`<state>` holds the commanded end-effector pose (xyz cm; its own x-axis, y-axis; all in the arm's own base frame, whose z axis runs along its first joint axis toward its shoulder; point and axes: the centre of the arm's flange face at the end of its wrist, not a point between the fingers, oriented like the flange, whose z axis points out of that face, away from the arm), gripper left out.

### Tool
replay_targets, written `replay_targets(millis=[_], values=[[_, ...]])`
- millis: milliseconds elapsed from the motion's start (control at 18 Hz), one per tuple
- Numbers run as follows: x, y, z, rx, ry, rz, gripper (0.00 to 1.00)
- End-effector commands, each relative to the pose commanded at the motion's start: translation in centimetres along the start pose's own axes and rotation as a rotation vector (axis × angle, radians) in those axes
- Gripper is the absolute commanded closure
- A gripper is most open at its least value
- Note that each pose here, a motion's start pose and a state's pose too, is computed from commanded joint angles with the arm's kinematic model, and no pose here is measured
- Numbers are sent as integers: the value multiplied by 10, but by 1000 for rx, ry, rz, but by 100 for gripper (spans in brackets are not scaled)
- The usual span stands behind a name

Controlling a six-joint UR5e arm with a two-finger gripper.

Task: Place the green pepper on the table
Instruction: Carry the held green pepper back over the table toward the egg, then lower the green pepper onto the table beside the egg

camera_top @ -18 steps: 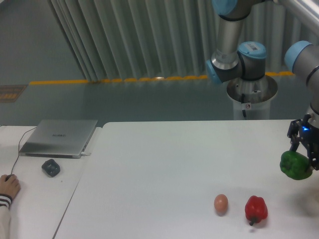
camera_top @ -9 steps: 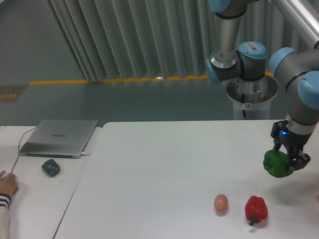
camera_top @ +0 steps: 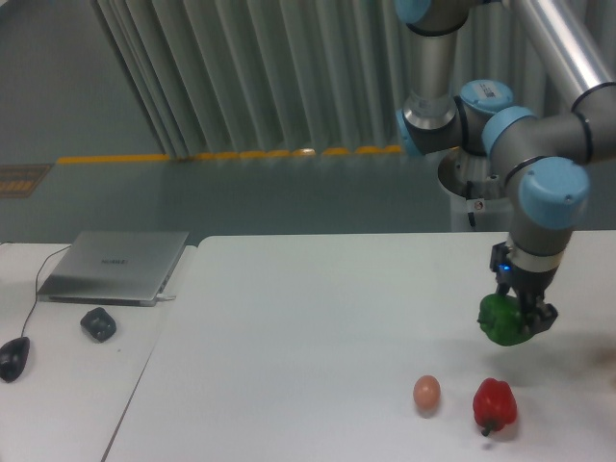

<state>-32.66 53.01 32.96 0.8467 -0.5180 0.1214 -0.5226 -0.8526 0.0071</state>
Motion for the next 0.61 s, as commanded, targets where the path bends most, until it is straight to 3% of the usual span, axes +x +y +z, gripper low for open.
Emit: replay_targets(millis=[444,611], values=[[16,-40,14,-24,0,-38,43],[20,-55,21,-83,-34,-32,39]])
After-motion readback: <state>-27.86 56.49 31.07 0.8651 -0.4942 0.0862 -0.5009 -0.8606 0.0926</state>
